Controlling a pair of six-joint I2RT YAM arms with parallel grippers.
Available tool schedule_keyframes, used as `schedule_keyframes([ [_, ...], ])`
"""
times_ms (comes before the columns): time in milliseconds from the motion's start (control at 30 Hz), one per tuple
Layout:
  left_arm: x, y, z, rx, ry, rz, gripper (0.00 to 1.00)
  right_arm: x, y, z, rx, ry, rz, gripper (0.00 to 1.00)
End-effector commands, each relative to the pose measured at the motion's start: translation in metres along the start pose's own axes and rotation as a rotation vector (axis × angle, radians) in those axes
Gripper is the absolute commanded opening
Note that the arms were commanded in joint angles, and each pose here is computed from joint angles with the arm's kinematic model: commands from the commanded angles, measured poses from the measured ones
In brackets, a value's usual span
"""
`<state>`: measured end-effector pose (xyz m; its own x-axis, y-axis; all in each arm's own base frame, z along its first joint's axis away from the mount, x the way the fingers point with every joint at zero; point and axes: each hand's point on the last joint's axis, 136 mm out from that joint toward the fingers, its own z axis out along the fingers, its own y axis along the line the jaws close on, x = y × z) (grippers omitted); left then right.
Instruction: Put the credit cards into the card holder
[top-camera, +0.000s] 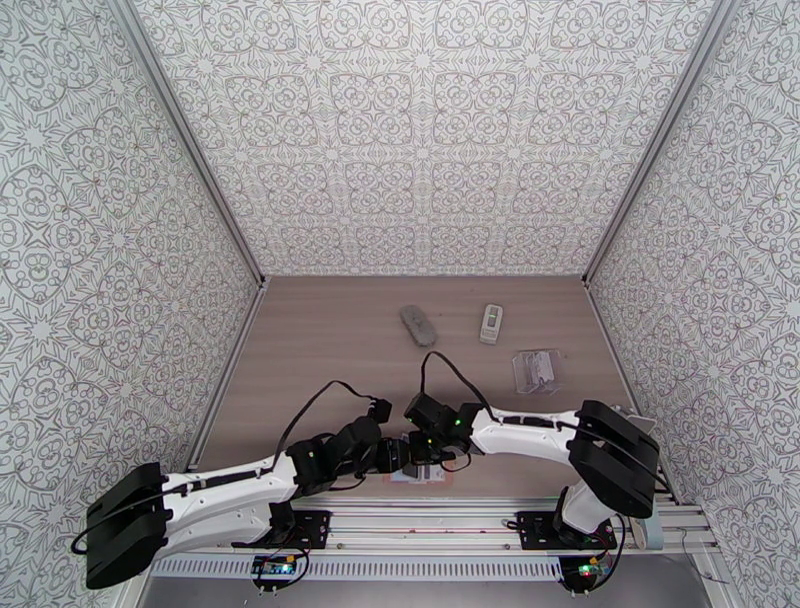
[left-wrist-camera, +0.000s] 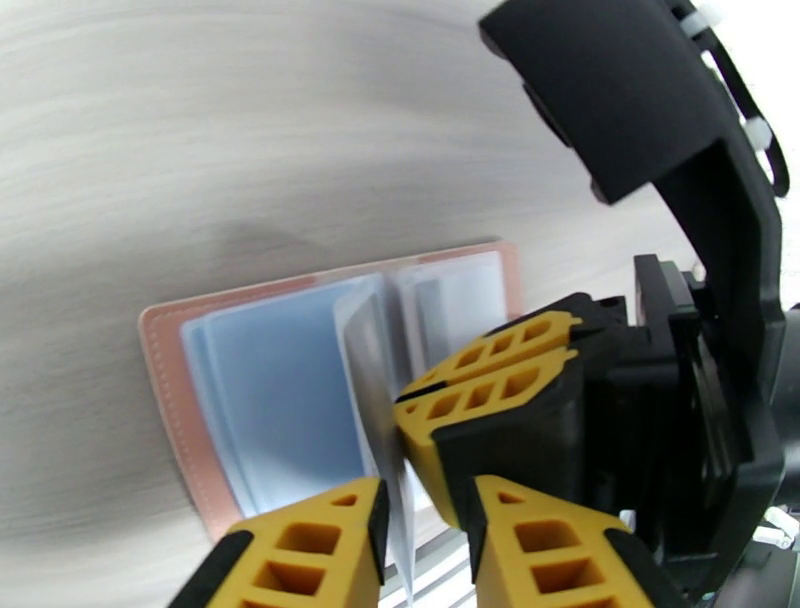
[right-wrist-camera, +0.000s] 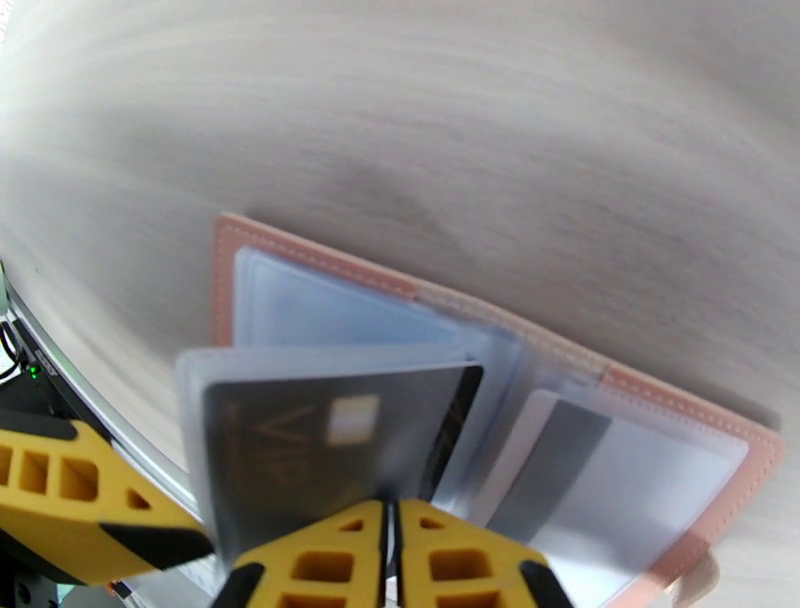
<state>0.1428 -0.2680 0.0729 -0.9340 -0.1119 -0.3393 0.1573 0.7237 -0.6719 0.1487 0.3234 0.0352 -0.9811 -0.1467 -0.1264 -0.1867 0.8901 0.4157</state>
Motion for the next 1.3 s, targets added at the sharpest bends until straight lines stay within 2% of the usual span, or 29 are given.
schedule_keyframes([
  [0,0.002,-0.018,0.003,0.073,0.019,0.004,0.31,-0.005,0.004,-0.010,-0.001,-0.036,-0.010,0.12],
  [400,0.001,-0.039,0.017,0.122,0.042,0.030,0.31,-0.009,-0.019,-0.038,0.102,-0.099,-0.026,0.13],
  [900,0.011,-0.073,0.060,0.174,0.118,0.077,0.31,-0.008,-0.079,-0.079,0.292,-0.167,0.004,0.19],
  [1267,0.016,-0.072,0.079,0.141,0.146,0.096,0.31,-0.006,-0.098,-0.089,0.325,-0.180,0.026,0.27],
])
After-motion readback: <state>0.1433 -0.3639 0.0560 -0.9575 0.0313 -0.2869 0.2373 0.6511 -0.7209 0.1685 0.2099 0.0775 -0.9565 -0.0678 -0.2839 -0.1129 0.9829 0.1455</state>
